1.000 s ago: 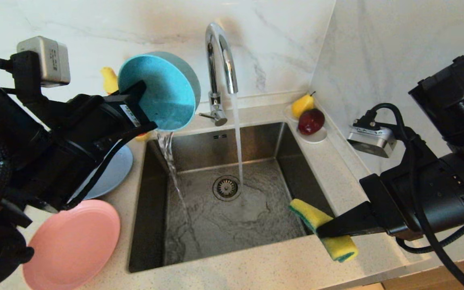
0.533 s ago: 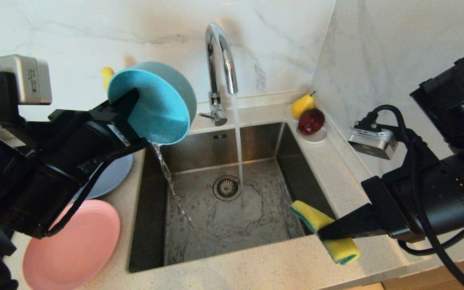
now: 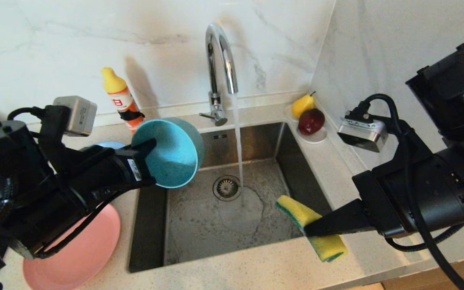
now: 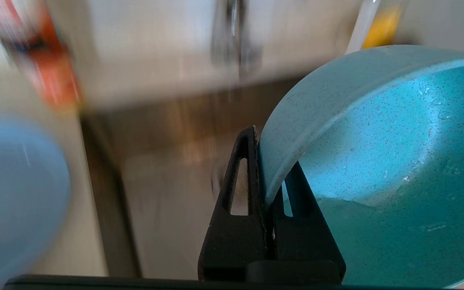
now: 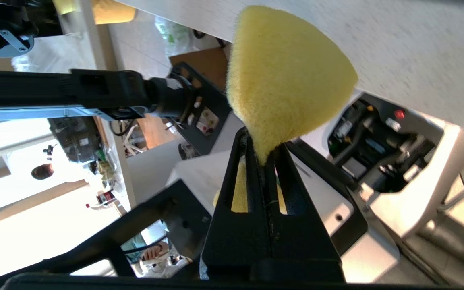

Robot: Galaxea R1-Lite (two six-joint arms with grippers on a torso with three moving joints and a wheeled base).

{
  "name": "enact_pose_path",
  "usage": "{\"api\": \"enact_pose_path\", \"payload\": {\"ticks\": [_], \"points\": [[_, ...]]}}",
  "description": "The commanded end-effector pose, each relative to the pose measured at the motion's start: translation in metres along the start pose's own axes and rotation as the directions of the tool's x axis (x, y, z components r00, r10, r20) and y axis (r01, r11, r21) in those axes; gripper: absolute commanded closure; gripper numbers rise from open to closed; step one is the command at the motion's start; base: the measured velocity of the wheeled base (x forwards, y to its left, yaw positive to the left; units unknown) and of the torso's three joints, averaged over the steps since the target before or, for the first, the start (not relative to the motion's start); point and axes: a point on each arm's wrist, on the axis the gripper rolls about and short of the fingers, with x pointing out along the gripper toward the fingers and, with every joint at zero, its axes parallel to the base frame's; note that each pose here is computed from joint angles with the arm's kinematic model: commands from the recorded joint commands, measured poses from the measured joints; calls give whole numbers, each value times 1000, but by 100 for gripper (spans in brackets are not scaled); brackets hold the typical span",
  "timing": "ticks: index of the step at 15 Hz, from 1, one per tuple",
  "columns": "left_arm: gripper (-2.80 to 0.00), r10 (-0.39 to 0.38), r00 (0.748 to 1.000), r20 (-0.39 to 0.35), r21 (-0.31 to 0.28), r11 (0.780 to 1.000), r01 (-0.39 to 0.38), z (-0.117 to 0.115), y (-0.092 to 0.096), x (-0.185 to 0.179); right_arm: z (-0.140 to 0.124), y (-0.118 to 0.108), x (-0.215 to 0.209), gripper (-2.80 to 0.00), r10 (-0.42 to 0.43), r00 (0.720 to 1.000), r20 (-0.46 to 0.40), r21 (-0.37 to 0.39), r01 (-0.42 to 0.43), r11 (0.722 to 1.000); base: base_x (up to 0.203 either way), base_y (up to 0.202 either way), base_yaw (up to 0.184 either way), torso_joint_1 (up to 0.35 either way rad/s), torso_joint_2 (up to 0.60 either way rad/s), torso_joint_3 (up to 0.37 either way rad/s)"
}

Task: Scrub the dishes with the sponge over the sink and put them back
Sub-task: Wash the bowl, then wipe the bowl

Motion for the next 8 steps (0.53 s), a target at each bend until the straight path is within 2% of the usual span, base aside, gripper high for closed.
{"api": "enact_pose_path", "payload": {"ticks": [1,3,6,8], "points": [[0,-1,967,-254,-1,1000,0,-6,1,-8,7,8,4,0,23,1000,2,-18,-23,1000,0,0,0,0,0,0],[0,-40,934,-356,-26,999,33,-3,-2,-10,12,19,5,0,49,999,7,-44,-49,998,0,0,0,0,0,0],[0,-92,896,-435,-7,995,99,-14,-19,-5,13,33,13,0,85,996,-17,-80,-86,993,0,0,0,0,0,0],[0,-87,879,-469,15,994,106,-26,-29,3,8,41,20,0,102,994,-48,-100,-107,989,0,0,0,0,0,0]]}}
